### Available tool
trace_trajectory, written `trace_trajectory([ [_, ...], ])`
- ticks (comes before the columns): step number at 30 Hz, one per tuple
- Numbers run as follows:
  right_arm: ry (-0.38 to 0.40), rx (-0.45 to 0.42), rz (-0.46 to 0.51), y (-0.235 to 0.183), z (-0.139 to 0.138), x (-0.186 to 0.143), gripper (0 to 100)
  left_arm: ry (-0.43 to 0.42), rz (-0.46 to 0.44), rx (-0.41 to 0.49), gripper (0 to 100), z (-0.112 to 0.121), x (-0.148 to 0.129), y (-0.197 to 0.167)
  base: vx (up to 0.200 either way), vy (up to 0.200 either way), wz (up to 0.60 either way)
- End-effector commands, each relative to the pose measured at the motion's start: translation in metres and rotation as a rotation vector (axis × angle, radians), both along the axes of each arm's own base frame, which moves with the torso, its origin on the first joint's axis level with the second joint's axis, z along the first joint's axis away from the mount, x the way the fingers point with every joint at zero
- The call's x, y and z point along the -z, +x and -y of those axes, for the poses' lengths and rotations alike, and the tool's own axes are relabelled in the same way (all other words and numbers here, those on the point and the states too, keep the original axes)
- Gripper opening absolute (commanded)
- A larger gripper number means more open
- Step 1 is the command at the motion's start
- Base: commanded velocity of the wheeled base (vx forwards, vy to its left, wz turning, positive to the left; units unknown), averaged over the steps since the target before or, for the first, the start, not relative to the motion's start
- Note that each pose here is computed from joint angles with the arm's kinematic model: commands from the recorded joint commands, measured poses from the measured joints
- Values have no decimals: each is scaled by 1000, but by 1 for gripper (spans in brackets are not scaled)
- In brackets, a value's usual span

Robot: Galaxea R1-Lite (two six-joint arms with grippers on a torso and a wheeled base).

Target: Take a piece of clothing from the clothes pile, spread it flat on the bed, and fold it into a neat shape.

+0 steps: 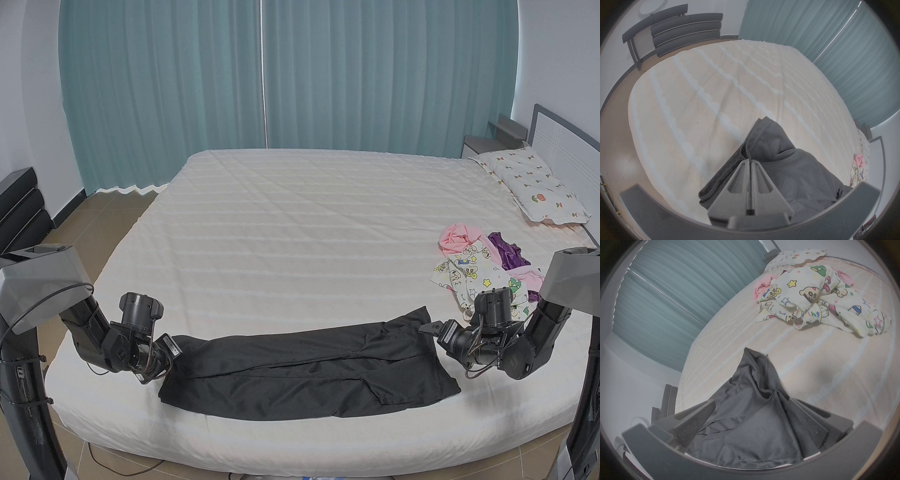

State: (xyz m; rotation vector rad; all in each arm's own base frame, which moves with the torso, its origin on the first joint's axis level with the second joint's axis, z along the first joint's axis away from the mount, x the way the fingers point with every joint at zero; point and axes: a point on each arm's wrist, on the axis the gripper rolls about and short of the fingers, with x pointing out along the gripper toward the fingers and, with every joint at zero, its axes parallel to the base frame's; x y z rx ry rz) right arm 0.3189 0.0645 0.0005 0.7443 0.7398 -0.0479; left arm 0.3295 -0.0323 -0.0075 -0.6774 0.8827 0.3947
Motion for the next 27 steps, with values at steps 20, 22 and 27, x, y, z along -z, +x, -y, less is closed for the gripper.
trace_trajectory([
  [20,52,105,-67,32,-45,16,100,-123,299,-116,0,-8,-37,9,0,0,0],
  [22,51,106,-70,33,-46,17,100,-124,298,-115,0,-8,-37,9,0,0,0],
  [27,24,131,-75,37,-47,18,100,-126,298,-115,0,-8,-37,9,0,0,0],
])
